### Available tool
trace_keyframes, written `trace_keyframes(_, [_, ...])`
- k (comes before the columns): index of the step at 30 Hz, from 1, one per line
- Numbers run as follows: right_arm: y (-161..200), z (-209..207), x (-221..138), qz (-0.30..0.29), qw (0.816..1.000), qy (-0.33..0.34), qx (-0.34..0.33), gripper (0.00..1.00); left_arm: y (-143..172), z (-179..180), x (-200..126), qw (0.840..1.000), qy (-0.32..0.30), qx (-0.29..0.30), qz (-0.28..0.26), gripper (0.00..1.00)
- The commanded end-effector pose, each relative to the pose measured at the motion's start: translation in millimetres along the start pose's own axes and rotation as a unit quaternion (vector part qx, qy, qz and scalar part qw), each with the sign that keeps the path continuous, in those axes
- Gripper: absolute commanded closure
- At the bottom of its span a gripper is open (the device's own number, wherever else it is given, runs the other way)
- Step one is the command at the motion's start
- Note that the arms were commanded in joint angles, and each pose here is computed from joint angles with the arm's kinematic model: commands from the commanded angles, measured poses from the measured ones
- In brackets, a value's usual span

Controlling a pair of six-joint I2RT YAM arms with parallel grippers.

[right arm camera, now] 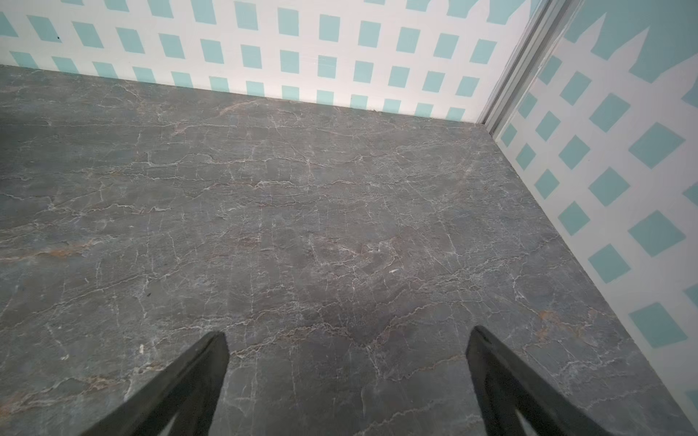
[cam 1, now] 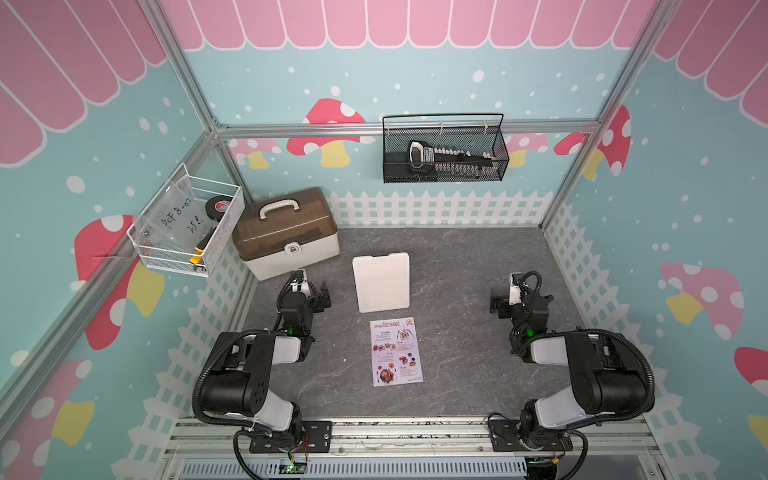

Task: Insert the menus into the narrow rack
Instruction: Pick up the menu from the center of the board.

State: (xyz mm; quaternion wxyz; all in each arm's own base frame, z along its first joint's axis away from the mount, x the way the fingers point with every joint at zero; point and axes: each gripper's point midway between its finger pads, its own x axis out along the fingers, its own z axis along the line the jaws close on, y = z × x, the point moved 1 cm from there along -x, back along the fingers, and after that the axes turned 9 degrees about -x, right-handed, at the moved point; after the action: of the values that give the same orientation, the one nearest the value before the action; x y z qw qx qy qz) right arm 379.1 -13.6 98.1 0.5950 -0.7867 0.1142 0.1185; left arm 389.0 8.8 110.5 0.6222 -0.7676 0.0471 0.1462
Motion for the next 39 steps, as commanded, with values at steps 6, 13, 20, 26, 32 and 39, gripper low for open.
trace_keyframes(6, [-4.4, -1.6, 2.7, -0.003, 1.0, 0.003, 0.0, 0.0, -8.9, -1.2, 3.1, 1.0, -0.004, 0.006, -0.012, 0.01])
trace_keyframes(13, [-4.7, -1.5, 2.6, -0.004, 1.0, 0.003, 0.0, 0.0, -8.8, -1.0, 3.2, 1.0, -0.004, 0.007, -0.012, 0.01])
trace_keyframes(20, [-4.6, -2.0, 2.6, -0.004, 1.0, 0.004, 0.0, 0.0, -9.0, -0.8, 3.2, 1.0, -0.004, 0.007, -0.012, 0.01])
trace_keyframes(26, [-4.7, -1.6, 2.7, -0.004, 1.0, 0.003, 0.0, 0.0, -9.6, -0.7, 3.4, 1.0, -0.004, 0.006, -0.013, 0.01])
trace_keyframes(32, [-4.9, -2.1, 2.5, -0.004, 1.0, 0.005, -0.001, 0.0, -9.3, -0.9, 3.0, 1.0, -0.003, 0.006, -0.012, 0.01])
trace_keyframes(39, [-28.6, -17.4, -3.9, 0.025, 0.999, 0.037, 0.004, 0.0, -42.8, 9.0, -8.8, 0.997, -0.083, 0.003, 0.003, 0.01])
